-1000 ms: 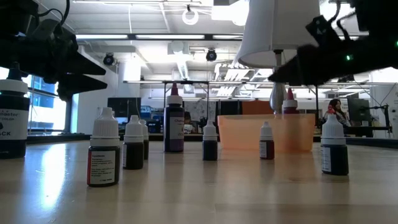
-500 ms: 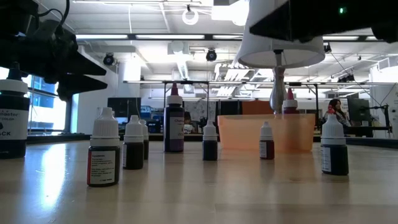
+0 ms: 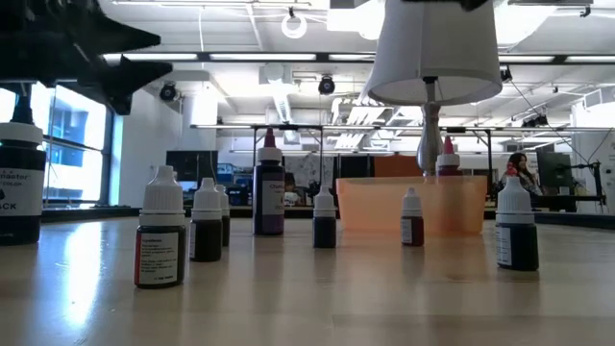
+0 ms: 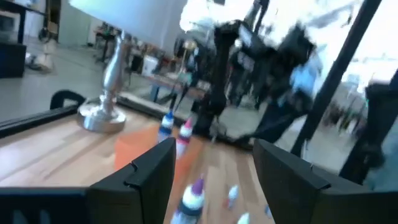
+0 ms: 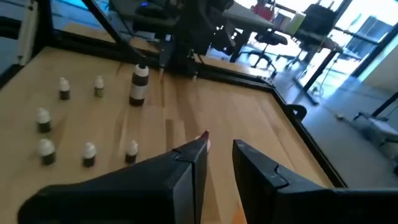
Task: Pick & Place food coloring
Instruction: Put the large purple food coloring bottle into the orange container
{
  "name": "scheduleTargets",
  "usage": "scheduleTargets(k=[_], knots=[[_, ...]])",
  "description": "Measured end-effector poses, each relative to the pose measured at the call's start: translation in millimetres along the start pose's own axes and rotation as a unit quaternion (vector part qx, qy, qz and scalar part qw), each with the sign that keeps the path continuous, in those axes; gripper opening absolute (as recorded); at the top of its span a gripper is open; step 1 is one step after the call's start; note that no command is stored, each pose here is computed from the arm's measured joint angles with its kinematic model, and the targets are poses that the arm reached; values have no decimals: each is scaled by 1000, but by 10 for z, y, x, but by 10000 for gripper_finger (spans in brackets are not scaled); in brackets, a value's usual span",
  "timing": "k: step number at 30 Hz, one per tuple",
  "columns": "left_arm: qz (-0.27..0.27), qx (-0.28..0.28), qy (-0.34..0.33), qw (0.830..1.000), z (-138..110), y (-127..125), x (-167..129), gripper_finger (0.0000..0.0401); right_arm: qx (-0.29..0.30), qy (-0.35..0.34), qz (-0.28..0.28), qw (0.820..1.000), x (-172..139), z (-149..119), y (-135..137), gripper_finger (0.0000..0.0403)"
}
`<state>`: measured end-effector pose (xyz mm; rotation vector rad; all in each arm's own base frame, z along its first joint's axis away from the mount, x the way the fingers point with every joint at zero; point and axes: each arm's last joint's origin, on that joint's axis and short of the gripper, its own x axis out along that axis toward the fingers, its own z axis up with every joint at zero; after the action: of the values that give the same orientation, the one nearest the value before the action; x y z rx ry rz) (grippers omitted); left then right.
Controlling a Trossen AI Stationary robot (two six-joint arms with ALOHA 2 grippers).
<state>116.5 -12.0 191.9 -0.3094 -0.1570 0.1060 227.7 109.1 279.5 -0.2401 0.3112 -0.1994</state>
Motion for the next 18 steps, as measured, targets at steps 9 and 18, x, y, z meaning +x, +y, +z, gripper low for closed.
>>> scheduleTargets(k=[9,18], knots=[[25,68,94,993,59,-165,462,214,79,-3,-52,996,-471,-544,-315,71],[42,102,175,978,-57,-355,1148,214,159,-155,-11,975,-682,-660,-516,71]])
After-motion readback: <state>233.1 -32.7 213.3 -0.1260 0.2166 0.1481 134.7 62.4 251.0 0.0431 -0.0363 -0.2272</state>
